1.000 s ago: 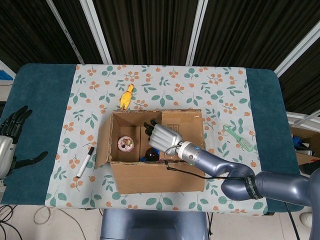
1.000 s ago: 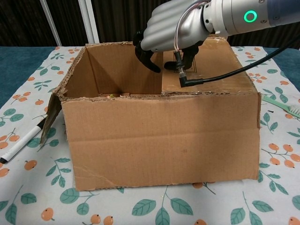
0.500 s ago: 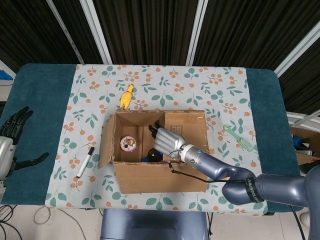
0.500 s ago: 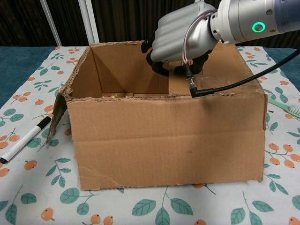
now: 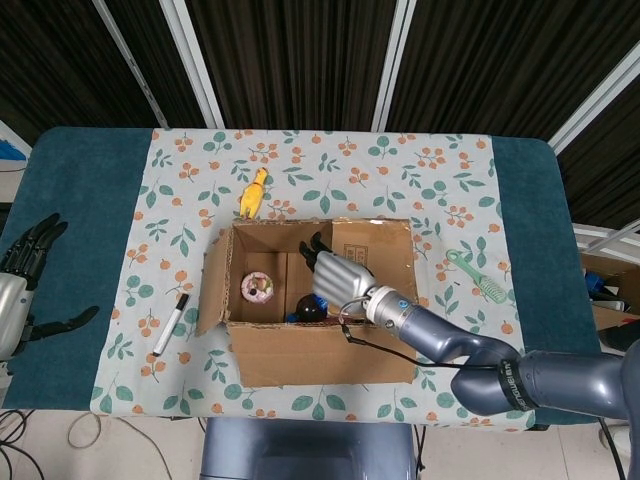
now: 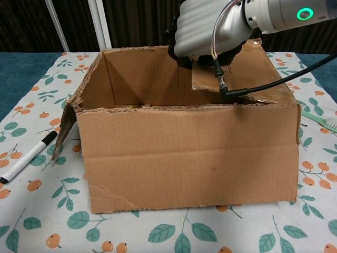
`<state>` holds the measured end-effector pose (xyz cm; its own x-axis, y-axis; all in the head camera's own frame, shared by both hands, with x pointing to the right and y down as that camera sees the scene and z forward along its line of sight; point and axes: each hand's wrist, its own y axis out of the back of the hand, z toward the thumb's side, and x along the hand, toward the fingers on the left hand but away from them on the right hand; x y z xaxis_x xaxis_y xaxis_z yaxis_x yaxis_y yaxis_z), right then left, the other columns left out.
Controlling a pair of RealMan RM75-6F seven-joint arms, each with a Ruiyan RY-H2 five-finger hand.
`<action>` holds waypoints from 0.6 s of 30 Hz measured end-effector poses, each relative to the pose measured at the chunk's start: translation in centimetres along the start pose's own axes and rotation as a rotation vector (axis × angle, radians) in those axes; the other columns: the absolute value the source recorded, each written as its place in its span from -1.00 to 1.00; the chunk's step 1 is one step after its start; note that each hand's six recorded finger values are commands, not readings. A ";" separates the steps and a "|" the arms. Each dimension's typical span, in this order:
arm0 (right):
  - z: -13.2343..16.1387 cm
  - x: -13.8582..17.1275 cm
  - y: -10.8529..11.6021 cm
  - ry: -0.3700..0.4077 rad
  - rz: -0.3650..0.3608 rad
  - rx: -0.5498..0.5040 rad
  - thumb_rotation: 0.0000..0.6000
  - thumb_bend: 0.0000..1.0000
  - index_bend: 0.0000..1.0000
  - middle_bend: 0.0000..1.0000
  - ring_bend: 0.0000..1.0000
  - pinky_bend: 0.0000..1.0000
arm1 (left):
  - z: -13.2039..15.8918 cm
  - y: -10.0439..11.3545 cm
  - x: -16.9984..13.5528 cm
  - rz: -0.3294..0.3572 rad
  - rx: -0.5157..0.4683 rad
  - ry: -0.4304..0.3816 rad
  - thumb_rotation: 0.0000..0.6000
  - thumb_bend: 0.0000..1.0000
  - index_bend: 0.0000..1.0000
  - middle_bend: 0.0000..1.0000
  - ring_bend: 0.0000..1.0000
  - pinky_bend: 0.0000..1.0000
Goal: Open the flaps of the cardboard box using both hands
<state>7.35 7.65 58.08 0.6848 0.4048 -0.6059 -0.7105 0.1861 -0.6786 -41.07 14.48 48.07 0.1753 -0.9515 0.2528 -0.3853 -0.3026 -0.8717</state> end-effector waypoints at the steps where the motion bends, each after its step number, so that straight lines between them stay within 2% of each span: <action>1: -0.1 0.1 0.1 -0.001 -0.001 0.004 1.00 0.25 0.07 -0.48 -0.81 -0.62 | 0.1 0.0 0.0 0.001 -0.001 -0.002 1.00 -0.79 -1.00 -1.00 -1.00 -0.79; 8: -0.7 1.2 1.4 -0.017 -0.019 0.033 1.00 0.25 0.07 -0.48 -0.81 -0.62 | 0.4 0.1 -0.1 0.004 -0.005 -0.011 1.00 -0.79 -1.00 -1.00 -1.00 -0.79; 18: -2.1 2.5 1.9 -0.053 -0.006 0.089 1.00 0.25 0.07 -0.49 -0.81 -0.62 | 0.9 0.3 -0.4 0.005 -0.011 -0.026 1.00 -0.79 -1.00 -1.00 -1.00 -0.79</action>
<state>8.07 7.11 54.45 0.6815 0.4499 -0.5772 -0.7193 0.2664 -0.6416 -40.43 14.81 47.33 0.1971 -0.9514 0.2368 -0.3965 -0.2982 -0.8682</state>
